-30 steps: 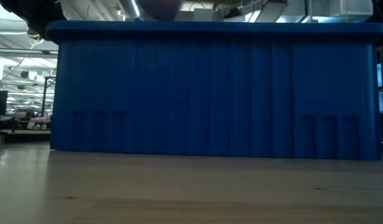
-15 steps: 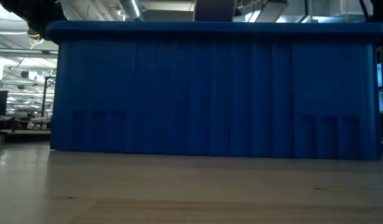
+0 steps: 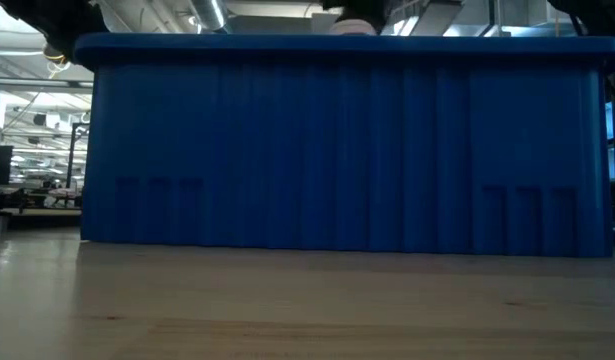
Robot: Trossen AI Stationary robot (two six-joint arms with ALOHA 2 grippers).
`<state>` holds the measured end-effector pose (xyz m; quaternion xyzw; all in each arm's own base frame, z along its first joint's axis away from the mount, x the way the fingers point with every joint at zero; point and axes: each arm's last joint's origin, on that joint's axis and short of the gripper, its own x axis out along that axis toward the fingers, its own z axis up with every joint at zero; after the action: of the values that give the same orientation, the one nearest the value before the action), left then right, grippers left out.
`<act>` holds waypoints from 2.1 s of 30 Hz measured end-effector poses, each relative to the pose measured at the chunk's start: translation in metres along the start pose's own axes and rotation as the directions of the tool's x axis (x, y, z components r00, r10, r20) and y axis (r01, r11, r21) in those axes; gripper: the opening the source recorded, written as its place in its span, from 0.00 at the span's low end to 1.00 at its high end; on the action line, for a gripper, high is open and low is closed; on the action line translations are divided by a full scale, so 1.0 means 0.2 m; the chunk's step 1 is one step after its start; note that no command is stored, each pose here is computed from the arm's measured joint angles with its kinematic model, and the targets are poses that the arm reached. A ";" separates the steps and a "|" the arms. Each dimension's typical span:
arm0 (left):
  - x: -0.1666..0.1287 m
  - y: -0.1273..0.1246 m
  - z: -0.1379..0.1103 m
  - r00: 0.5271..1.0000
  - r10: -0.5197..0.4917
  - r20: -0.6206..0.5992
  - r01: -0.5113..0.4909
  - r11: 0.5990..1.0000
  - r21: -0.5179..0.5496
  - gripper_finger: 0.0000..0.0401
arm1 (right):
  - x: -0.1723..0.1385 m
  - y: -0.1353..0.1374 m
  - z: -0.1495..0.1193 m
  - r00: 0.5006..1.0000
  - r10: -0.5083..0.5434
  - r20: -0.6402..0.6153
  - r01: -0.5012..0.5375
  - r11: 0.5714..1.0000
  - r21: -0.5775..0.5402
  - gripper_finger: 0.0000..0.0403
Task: Pick and place slides into bin
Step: Put the pink slide into the blue bin
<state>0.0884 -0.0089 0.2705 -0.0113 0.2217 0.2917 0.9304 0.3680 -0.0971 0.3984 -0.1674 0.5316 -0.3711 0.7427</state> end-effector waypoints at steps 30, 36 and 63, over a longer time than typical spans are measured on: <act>0.00 0.01 0.01 0.995 0.089 0.041 -0.089 0.996 0.001 0.50 | 0.35 0.46 -0.63 0.990 0.135 -0.041 -0.131 0.987 0.095 0.03; 0.00 0.01 0.01 0.995 0.095 0.044 -0.095 0.995 0.000 0.50 | 0.36 0.58 -0.71 0.987 0.150 -0.057 -0.145 0.986 0.081 0.03; 0.00 0.02 0.01 0.992 0.111 0.051 -0.111 0.994 0.000 0.50 | 0.26 0.73 -0.78 0.961 0.262 -0.087 -0.265 0.964 -0.018 0.03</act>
<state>0.0870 -0.0061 0.2721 0.0097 0.1986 0.3430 0.9181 0.2878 -0.0152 0.2101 -0.0903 0.5851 -0.2678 0.7601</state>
